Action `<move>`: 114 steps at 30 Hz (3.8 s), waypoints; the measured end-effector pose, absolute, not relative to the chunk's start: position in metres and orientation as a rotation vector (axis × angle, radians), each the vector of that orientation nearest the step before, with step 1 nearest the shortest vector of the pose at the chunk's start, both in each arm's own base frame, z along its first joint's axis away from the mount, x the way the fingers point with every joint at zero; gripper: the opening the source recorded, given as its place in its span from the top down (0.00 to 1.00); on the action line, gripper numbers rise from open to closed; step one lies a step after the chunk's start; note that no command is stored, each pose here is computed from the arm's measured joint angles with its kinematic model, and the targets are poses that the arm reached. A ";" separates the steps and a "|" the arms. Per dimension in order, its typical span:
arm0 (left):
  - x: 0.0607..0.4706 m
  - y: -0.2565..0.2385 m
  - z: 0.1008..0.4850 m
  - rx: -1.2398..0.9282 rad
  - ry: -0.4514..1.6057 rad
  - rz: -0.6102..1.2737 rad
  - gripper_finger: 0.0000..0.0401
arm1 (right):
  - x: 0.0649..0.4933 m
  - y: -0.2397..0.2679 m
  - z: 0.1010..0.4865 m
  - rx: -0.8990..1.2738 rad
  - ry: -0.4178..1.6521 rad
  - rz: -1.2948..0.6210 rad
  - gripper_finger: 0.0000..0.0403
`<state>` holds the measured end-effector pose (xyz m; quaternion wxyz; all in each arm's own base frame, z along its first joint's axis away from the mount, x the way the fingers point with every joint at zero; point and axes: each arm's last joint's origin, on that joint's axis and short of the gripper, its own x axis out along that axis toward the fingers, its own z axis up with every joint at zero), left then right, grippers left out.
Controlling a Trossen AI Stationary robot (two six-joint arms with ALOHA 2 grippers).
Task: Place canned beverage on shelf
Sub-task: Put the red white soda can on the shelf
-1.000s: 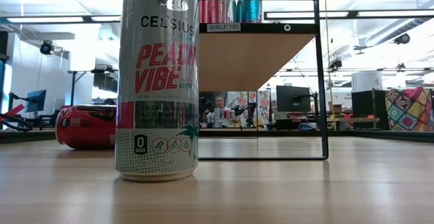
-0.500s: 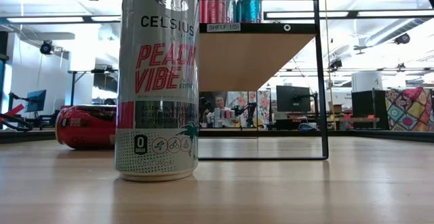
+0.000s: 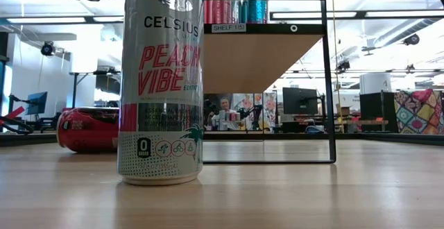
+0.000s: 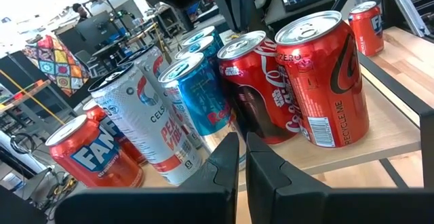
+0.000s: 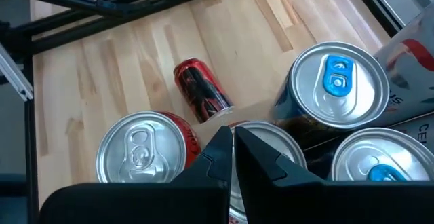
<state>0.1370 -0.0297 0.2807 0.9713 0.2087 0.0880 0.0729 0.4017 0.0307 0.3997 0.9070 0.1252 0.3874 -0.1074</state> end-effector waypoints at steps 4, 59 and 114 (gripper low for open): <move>0.137 -0.030 0.281 0.418 0.178 0.147 1.00 | 0.402 0.030 0.399 0.234 0.803 -0.216 0.98; 0.137 -0.030 0.280 0.419 0.182 0.147 1.00 | 0.409 0.030 0.384 0.170 0.799 -0.243 0.98; 0.138 -0.030 0.280 0.413 0.185 0.148 1.00 | 0.365 0.027 0.393 0.263 1.006 -0.285 0.98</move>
